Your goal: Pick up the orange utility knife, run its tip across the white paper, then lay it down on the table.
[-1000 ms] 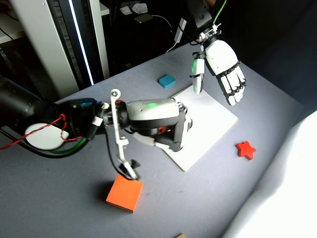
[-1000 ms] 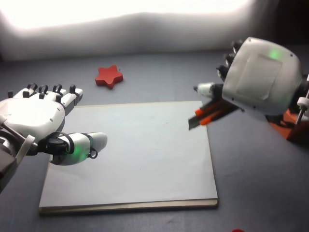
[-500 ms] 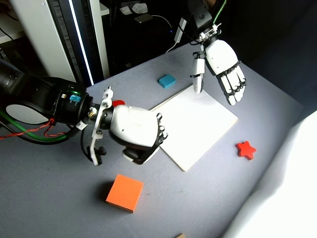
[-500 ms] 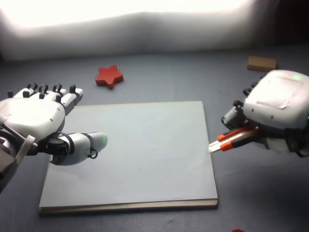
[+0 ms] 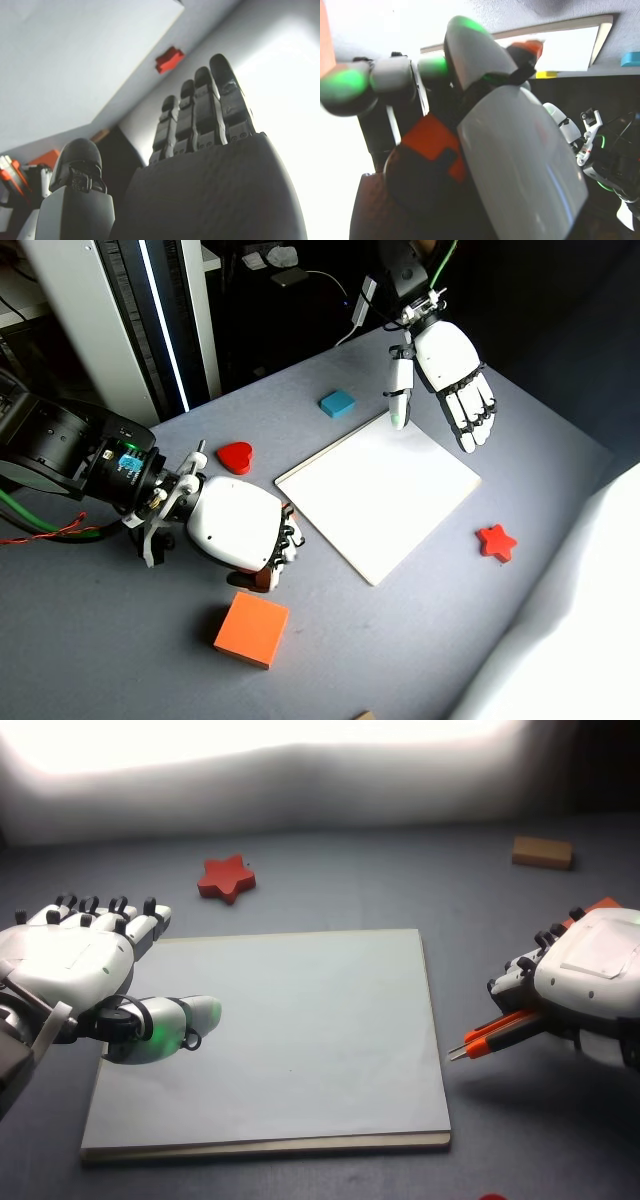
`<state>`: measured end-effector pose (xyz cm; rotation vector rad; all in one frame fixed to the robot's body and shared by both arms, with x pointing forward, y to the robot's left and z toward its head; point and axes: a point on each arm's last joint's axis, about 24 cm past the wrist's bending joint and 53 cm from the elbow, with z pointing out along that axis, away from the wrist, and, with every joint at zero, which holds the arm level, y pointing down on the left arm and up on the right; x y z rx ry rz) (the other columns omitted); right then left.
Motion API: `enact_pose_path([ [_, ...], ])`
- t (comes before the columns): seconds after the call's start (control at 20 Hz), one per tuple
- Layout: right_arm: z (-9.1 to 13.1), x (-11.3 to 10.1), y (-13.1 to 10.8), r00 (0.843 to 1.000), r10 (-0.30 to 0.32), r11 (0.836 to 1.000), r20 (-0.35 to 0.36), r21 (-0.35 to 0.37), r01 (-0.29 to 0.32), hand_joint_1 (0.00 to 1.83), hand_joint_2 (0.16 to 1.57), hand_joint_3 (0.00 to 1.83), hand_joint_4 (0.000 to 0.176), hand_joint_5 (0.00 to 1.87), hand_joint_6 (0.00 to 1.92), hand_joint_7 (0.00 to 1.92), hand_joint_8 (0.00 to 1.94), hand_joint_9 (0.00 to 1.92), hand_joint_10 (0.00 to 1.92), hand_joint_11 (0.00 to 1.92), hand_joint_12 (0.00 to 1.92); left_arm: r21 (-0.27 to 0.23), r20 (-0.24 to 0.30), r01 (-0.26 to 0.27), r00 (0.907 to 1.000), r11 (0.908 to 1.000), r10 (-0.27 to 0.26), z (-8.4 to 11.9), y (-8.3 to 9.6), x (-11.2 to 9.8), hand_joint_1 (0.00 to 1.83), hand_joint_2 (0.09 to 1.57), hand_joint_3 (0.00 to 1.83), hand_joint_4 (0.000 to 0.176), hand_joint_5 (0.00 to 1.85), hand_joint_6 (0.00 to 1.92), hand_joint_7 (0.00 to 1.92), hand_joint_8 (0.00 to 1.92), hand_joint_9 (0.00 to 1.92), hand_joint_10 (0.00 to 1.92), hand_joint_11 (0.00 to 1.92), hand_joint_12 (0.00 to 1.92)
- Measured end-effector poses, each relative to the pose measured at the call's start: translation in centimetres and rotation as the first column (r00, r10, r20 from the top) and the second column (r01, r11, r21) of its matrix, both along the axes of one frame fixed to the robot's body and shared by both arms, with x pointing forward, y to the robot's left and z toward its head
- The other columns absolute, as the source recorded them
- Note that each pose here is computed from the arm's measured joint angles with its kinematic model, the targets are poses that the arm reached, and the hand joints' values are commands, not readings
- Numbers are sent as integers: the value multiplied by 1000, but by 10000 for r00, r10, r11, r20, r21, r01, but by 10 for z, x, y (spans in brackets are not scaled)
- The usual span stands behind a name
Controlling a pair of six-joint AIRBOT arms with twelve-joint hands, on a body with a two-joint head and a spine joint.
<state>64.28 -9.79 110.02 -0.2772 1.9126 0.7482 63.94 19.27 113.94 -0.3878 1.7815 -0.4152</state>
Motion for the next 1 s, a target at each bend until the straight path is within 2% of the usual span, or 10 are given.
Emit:
enact_pose_path([
  [0.25,3,2,-16,9996,-256,9996,85,-104,257,1098,1410,0,0,634,1483,575,1787,549,1921,566,1921,-2,-3,-2,10000,10000,2,0,0,0,0,1200,0,60,0,0,74,0,115,4,0,579],
  [0.3,3,2,-18,9996,-291,9995,42,-102,292,1080,1368,0,3,604,1531,581,1708,425,1921,448,1921,1,1,5,10000,10000,-5,0,0,0,0,1199,0,61,0,0,73,0,111,2,0,579],
  [0.35,1,1,-22,9994,-337,9993,12,-165,337,983,1344,0,0,586,1567,357,1402,278,1799,252,1921,4,4,13,10000,10000,-13,0,0,0,0,1204,1,59,0,0,71,0,112,3,0,577],
  [0.4,-3,0,-24,9994,-349,9992,-73,-213,347,989,1222,0,0,231,1146,289,1035,214,1558,103,1921,-1,-2,3,10000,10000,-3,0,0,0,0,1203,1,58,0,0,77,2,116,4,0,578],
  [0.5,-7,-2,-25,9993,-335,9990,-144,-293,331,951,1152,0,0,99,739,295,579,156,1227,4,1833,16,-18,3,10000,10000,-3,-1,0,0,0,1206,1,55,0,0,80,1,114,2,0,600],
  [0.65,-7,-3,-24,9994,-330,9992,-86,-241,328,754,1124,0,0,16,108,153,118,29,438,0,1069,34,-39,6,10000,10000,-6,-2,0,-1,0,1199,0,64,0,0,61,2,101,2,0,547],
  [0.7,-6,-2,-24,9994,-329,9992,-78,-238,327,737,1119,0,0,17,46,163,45,49,313,0,927,36,-35,5,10000,10000,-5,-2,0,-1,0,1200,0,64,0,0,60,2,99,2,0,539],
  [0.75,-6,-2,-24,9994,-332,9992,-59,-225,330,707,1075,0,0,3,8,32,8,9,62,0,278,38,-32,7,10000,10000,-7,-2,0,-1,0,1198,0,66,0,0,61,3,99,2,0,536],
  [0.8,-6,-2,-24,9994,-337,9992,-46,-212,336,643,1031,0,0,0,1,6,1,1,12,0,55,37,-34,11,10000,10000,-10,-2,0,-1,0,1199,0,68,0,0,70,4,105,4,0,565],
  [1.0,-5,-3,-25,9993,-358,9993,-77,-149,357,499,955,0,0,0,0,0,0,0,0,0,0,38,-32,7,10000,10000,-7,-2,0,-1,0,1200,0,63,1,0,68,1,110,4,0,588],
])
